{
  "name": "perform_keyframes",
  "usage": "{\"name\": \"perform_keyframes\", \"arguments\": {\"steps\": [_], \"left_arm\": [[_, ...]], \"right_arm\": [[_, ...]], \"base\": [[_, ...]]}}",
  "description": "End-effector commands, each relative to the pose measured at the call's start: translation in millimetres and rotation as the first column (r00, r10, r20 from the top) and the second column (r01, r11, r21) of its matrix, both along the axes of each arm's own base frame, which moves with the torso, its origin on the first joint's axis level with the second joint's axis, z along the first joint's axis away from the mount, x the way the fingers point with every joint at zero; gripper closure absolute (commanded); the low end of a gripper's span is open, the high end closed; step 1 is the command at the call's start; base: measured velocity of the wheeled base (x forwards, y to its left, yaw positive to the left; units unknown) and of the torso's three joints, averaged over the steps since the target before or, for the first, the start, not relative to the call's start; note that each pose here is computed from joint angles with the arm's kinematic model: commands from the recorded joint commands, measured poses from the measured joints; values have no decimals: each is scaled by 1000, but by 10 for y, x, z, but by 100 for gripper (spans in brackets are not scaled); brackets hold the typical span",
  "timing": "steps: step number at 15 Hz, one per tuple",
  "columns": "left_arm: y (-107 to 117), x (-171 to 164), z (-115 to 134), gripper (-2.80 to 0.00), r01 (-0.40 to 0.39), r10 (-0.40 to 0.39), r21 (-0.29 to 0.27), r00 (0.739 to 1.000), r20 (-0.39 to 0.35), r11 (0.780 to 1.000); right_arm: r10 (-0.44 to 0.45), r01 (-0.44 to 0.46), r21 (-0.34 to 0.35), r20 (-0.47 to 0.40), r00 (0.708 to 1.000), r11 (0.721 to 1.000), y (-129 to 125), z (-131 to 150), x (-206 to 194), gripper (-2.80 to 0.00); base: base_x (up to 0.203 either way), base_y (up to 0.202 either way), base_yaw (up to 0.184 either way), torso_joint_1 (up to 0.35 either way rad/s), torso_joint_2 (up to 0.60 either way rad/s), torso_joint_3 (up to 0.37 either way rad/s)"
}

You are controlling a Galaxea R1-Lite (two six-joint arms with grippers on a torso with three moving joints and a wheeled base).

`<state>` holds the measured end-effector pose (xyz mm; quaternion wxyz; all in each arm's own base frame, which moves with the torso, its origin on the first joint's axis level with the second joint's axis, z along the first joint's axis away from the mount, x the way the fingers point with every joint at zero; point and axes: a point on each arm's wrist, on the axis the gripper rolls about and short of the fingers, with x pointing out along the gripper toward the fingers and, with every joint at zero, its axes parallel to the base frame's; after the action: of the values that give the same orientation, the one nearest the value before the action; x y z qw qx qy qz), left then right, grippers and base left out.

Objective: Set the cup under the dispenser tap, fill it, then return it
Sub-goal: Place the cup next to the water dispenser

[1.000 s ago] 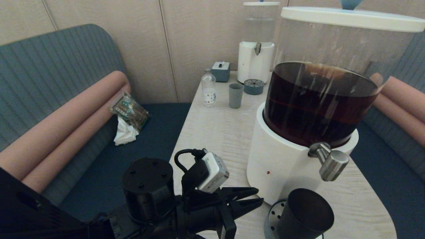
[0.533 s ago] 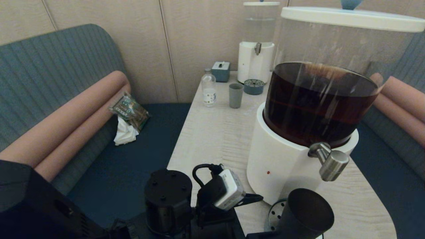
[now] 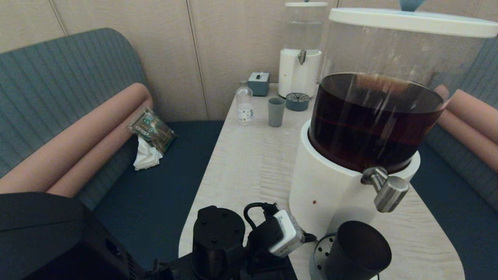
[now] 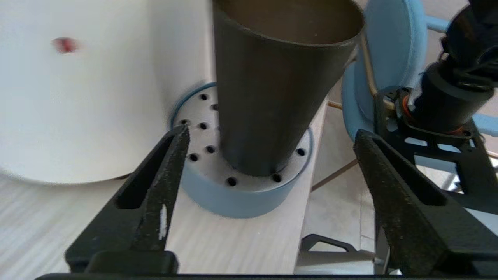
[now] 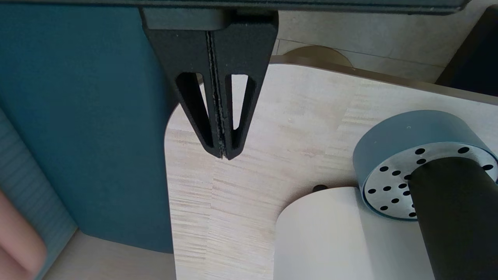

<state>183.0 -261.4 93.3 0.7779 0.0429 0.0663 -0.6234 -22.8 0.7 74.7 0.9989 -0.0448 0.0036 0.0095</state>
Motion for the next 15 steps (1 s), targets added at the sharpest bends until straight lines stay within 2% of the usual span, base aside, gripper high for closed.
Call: {"name": "perform_keyframes", "arguments": {"steps": [1, 7, 15], "left_arm": [[-54, -7, -40, -280, 14, -14, 3, 1000, -2, 1000], [-277, 89, -62, -280, 26, -26, -26, 1000, 17, 999], [-450, 217, -124, -280, 21, -20, -45, 1000, 23, 999]], "right_arm": [[1, -1, -1, -7, 1000, 1000, 0, -26, 5, 0], [1, -1, -1, -7, 1000, 1000, 0, -26, 5, 0], [1, -1, -1, -7, 1000, 1000, 0, -26, 5, 0]], "base": [[0, 0, 0, 0, 0, 0], [0, 0, 0, 0, 0, 0], [0, 0, 0, 0, 0, 0]]}}
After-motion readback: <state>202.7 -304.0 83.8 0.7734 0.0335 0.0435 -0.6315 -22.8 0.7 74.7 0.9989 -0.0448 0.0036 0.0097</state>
